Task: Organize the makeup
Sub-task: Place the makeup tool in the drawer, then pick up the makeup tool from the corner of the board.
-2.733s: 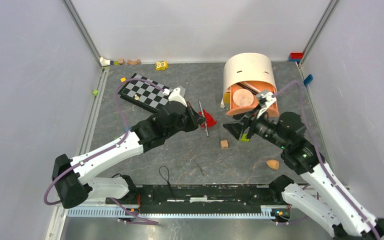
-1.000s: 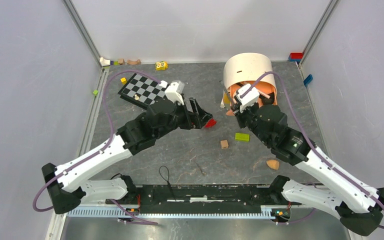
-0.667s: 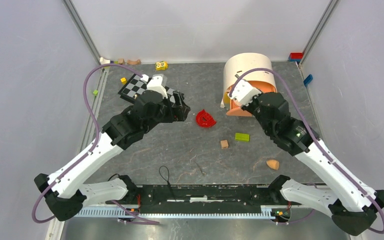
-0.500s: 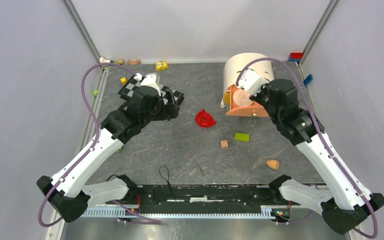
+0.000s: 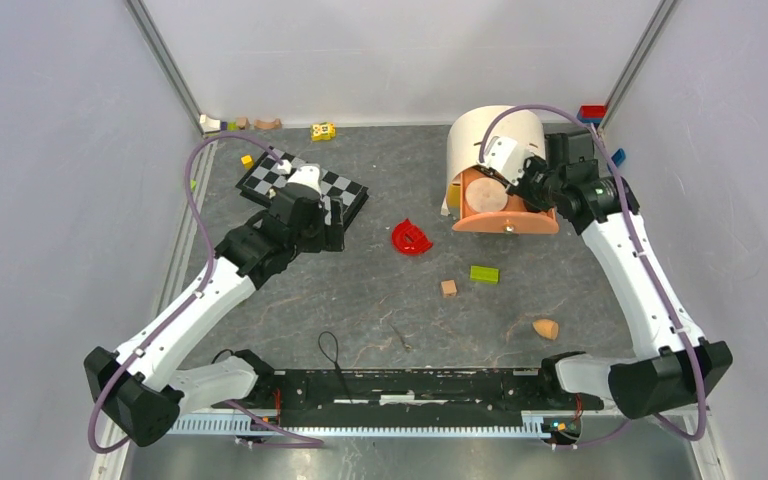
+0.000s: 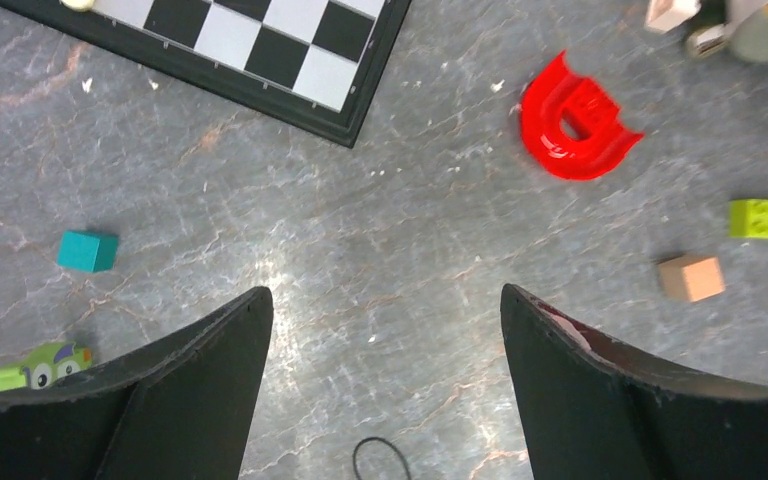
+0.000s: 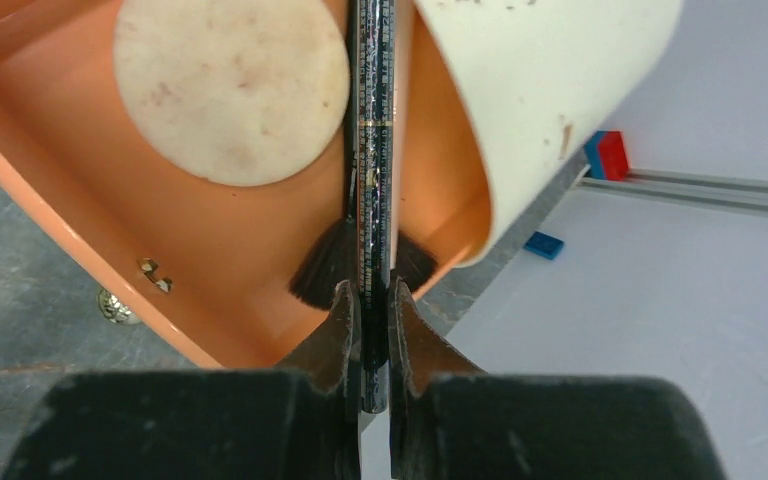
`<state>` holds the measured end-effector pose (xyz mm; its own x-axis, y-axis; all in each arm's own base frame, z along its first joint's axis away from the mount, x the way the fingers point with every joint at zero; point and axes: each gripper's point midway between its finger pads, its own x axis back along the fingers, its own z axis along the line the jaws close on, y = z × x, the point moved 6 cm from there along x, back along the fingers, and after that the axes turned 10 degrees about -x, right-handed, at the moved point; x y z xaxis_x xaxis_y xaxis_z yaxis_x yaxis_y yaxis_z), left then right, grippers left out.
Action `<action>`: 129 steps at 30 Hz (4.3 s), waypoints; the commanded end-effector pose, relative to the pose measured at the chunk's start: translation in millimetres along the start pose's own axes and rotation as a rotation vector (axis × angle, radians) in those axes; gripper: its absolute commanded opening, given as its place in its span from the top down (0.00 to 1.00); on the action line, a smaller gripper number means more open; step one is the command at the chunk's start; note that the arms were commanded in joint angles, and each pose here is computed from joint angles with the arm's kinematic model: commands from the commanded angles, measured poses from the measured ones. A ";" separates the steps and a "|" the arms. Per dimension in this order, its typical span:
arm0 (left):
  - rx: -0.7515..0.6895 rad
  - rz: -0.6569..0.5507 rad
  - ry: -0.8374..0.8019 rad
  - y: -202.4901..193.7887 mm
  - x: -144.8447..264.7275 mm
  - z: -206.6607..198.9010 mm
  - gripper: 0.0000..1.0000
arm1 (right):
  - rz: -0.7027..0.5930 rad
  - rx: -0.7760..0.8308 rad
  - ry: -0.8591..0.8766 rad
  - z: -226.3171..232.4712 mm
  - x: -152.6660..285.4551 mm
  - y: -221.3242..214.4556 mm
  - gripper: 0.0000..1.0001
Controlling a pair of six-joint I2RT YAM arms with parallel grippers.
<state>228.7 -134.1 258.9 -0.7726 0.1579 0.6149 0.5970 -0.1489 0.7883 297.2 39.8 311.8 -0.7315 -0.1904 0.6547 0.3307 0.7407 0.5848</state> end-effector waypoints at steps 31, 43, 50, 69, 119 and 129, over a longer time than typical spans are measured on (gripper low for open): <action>-0.082 -0.094 0.052 -8.7 -10.6 13.6 0.11 | 0.055 -0.060 0.001 -15.2 -68.9 -28.9 0.87; -0.083 -0.095 0.066 -7.9 -10.8 15.1 0.11 | 0.019 -0.067 -0.006 -16.2 -67.2 -23.8 0.65; -0.076 -0.095 0.083 -7.5 -10.5 18.2 0.11 | -0.058 -0.094 -0.037 -25.5 -47.2 -5.5 0.62; -0.057 -0.081 0.080 0.8 -8.5 15.8 0.12 | -0.385 -0.296 -0.315 -24.3 54.6 7.3 0.50; 0.292 0.484 -0.047 -175.9 -33.8 -175.4 0.29 | -0.362 -1.089 -0.393 77.9 87.5 -93.6 0.38; 0.226 0.519 0.004 -189.1 -34.9 -193.9 0.29 | -0.342 -1.065 -0.408 80.2 85.7 -100.0 0.38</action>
<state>99.0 -292.4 82.0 -0.3344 0.1563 0.9294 0.9391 -0.0274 0.3425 156.8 5.5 264.4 -0.9452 0.0617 0.3205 0.2940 -0.2653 0.9182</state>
